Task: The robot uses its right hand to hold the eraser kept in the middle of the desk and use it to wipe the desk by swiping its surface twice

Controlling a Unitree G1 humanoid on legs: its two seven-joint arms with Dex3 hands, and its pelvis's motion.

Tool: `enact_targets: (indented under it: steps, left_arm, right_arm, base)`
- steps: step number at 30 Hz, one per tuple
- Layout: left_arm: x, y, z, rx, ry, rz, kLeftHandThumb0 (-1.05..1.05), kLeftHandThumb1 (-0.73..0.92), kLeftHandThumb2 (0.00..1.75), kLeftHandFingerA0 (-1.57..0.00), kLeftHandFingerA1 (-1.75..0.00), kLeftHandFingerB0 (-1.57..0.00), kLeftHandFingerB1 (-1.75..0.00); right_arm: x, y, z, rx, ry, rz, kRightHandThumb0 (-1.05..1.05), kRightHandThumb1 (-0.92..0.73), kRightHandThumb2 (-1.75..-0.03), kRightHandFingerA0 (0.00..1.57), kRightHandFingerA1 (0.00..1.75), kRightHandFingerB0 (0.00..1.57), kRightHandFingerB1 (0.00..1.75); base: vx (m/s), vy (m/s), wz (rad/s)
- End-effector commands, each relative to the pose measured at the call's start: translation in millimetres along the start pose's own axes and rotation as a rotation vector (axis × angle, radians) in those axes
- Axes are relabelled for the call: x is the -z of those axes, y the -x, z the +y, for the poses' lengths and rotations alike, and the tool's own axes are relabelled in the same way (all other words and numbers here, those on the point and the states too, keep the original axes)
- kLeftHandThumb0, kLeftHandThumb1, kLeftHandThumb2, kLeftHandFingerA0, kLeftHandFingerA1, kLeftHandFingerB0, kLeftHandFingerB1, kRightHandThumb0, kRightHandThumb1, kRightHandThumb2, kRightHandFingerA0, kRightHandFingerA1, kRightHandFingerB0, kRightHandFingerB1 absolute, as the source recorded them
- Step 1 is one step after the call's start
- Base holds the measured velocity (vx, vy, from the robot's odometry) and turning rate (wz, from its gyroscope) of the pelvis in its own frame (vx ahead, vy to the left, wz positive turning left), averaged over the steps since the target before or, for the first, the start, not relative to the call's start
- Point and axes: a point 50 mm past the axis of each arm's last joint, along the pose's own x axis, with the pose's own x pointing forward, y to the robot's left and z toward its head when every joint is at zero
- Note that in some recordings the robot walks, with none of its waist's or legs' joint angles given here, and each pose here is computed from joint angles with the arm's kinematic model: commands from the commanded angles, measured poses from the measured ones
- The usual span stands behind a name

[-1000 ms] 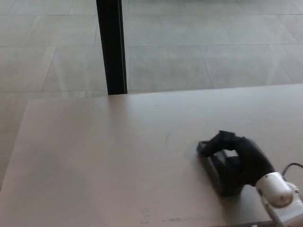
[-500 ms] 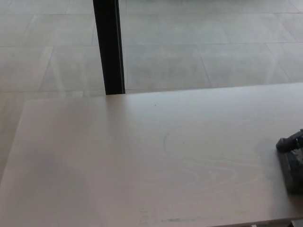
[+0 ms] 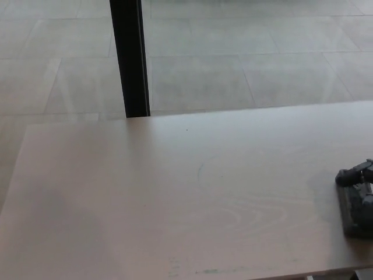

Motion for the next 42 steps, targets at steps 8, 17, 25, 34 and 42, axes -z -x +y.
enact_targets:
  steps: [8, 17, 25, 34, 42]
  left_arm:
    - [0, 1, 6, -0.019, 0.009, 0.001, -0.56, 0.54, 0.97, -0.74, -0.82, -0.51, -0.67]
    - [4, 2, 10, -0.019, 0.01, 0.009, -0.54, 0.7, 0.61, -0.72, -0.78, -0.58, -0.63]
    - [7, 3, 12, -0.021, 0.039, 0.022, -0.53, 0.7, 0.61, -0.72, -0.8, -0.56, -0.62]
    - [8, 4, 13, -0.024, 0.033, 0.021, -0.55, 0.54, 0.97, -0.72, -0.83, -0.49, -0.67]
    - [12, 5, 16, -0.025, 0.028, 0.036, -0.56, 0.55, 0.98, -0.68, -0.8, -0.45, -0.65]
  right_arm:
    - [-21, 1, -29, -0.142, -0.091, 0.028, -0.67, -0.74, -0.63, 0.75, 0.67, 0.29, 0.32]
    - [-51, -1, -81, -0.04, 0.018, -0.01, -0.93, -0.65, -0.99, 0.68, 0.61, 0.27, 0.45]
    - [-76, 24, -144, 0.032, -0.115, -0.108, -0.86, -0.64, -1.01, 0.6, 0.59, 0.33, 0.47]
    - [-37, 101, -235, 0.416, -0.342, -0.143, -0.78, -0.75, -0.64, 0.8, 0.5, 0.52, 0.37]
    - [73, 173, -265, 0.872, -0.423, 0.056, -0.87, -0.71, -0.63, 0.98, 0.63, 0.6, 0.6]
  base:
    - [0.0, 0.0, 0.0]
    - [0.0, 0.0, 0.0]
    - [0.0, 0.0, 0.0]
    - [0.0, 0.0, 0.0]
    - [0.0, 0.0, 0.0]
